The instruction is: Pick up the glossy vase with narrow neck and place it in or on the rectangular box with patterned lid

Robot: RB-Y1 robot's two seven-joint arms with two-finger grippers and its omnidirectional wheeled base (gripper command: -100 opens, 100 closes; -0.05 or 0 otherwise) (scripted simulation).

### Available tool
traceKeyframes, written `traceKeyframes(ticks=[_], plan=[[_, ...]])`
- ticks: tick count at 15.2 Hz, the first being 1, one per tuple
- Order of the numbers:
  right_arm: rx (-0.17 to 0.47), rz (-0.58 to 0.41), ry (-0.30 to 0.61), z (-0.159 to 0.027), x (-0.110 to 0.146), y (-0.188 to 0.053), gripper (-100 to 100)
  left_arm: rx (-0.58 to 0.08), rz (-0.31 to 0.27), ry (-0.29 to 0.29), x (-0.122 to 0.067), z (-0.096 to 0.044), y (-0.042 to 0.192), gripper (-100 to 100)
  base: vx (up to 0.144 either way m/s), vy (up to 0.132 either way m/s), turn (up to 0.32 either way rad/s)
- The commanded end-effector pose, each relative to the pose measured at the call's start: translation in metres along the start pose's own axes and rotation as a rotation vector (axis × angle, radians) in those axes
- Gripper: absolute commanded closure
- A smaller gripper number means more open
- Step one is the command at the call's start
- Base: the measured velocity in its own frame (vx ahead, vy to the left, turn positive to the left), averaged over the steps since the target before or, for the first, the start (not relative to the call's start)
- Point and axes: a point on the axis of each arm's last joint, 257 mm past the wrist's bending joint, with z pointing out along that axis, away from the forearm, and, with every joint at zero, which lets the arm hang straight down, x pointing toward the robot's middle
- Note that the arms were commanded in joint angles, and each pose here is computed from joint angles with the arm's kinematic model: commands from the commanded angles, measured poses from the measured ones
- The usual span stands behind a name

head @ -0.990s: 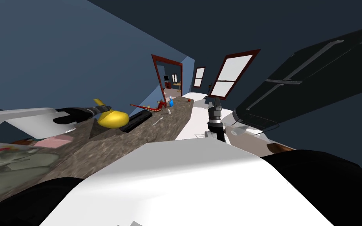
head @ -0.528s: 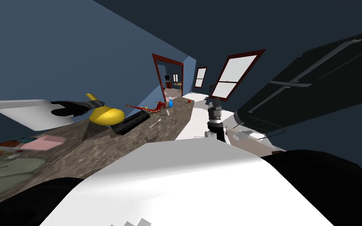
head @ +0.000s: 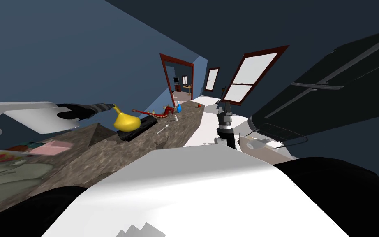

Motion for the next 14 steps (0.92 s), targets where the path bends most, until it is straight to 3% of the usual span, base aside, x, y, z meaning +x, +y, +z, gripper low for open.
traceKeyframes(ticks=[1,5,6,8,9,10,14], plan=[[0.0,0.0,0.0,0.0,0.0,0.0,0,0.023,0.002,-0.008,-0.013,0.003,-0.028,-100,-0.034,0.055,0.194],[0.0,0.0,0.0,0.0,0.0,0.0,0,0.046,0.009,-0.012,-0.022,0.006,-0.053,-100,-0.026,0.038,0.098],[0.0,0.0,0.0,0.0,0.0,0.0,0,0.068,0.012,-0.015,-0.029,0.007,-0.076,-100,-0.019,0.014,0.104],[0.0,0.0,0.0,0.0,0.0,0.0,0,0.068,0.012,-0.015,-0.029,0.007,-0.076,-100,-0.018,0.014,0.1],[0.0,0.0,0.0,0.0,0.0,0.0,0,0.088,0.013,-0.016,-0.035,0.008,-0.099,-100,-0.017,0.014,0.113],[0.0,0.0,0.0,0.0,0.0,0.0,0,0.09,0.015,-0.016,-0.035,0.009,-0.101,-100,-0.016,0.014,0.101],[0.0,0.0,0.0,0.0,0.0,0.0,0,0.136,0.021,-0.014,-0.043,0.009,-0.15,-100,-0.022,0.022,0.16]])
